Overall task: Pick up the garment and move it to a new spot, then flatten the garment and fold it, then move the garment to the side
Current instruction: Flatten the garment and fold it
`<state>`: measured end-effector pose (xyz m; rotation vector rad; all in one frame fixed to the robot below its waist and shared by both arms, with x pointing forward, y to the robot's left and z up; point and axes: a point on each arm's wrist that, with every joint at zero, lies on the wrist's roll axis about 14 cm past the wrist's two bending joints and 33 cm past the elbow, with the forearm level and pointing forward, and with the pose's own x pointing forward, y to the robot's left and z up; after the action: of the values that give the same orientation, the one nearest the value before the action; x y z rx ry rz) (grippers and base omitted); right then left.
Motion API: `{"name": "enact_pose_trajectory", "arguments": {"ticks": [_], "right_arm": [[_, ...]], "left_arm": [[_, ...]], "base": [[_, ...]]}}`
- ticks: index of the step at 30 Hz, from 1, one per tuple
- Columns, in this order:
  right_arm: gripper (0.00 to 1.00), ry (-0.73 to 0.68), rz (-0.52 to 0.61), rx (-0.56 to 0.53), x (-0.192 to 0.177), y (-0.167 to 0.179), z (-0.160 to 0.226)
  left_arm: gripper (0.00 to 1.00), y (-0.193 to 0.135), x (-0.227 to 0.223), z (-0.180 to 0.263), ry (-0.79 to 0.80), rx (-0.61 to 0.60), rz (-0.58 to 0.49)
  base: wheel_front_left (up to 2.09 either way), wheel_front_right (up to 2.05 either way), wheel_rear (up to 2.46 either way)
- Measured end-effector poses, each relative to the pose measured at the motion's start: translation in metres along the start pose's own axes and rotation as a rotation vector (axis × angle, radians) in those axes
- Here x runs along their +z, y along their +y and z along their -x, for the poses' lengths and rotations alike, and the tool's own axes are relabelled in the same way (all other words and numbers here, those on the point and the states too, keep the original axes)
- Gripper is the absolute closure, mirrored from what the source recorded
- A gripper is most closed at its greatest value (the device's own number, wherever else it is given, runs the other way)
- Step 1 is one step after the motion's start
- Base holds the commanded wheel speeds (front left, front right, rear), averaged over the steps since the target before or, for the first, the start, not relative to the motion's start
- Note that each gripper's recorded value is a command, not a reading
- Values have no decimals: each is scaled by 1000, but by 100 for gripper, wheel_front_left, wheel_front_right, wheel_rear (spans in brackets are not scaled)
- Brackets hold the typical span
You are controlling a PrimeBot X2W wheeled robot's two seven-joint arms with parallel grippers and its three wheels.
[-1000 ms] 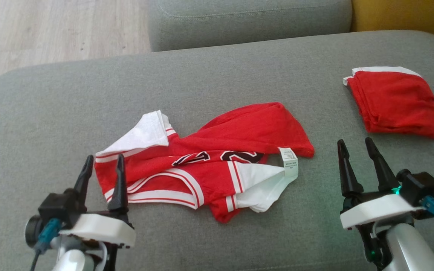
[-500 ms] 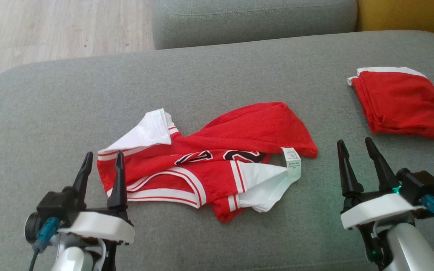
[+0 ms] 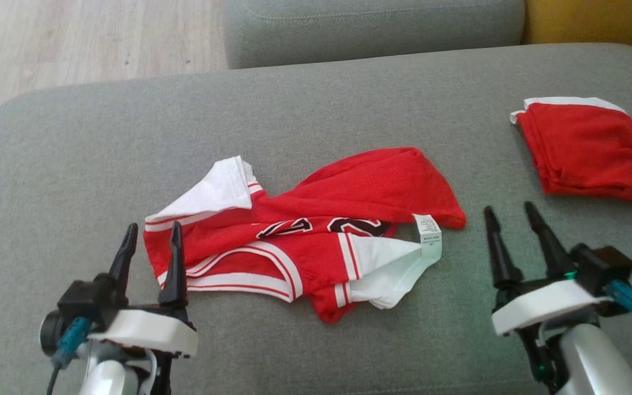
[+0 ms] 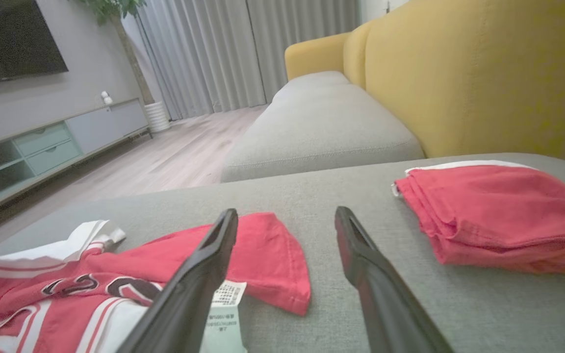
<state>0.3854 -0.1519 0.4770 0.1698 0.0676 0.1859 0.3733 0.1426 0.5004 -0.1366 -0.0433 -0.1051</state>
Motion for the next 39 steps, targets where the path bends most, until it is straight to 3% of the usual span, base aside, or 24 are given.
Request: {"name": "enact_pose_trajectory", "arguments": {"ticks": [6,13,22,25,26,27,28,34,39], "right_arm": [[0,133,58,137,-19,29,-18],[0,313,237,304,-30,54,-60],[0,671,333,398,-101,63,-48],[0,712,362,410,-108,63,-50],[47,712,366,414,-107,64,-53],[84,711,367,419,-107,67,-55],[100,710,370,422,-106,68,-58],[100,647,351,390,-95,58,-70],[100,506,346,316,-47,33,-105]], "left_arm": [[0,2,-6,1,15,8,10],[0,20,-5,4,14,67,10],[0,44,-4,22,14,158,17],[0,53,-3,27,11,187,15],[0,57,-3,28,11,197,14],[0,59,-2,29,11,206,13],[0,61,-2,30,11,211,13],[0,59,-3,29,12,206,19],[0,55,-7,23,21,192,22]], "base": [[0,0,0],[0,0,0],[0,0,0],[0,0,0],[0,0,0],[0,0,0],[0,0,0],[0,0,0],[0,0,0]]}}
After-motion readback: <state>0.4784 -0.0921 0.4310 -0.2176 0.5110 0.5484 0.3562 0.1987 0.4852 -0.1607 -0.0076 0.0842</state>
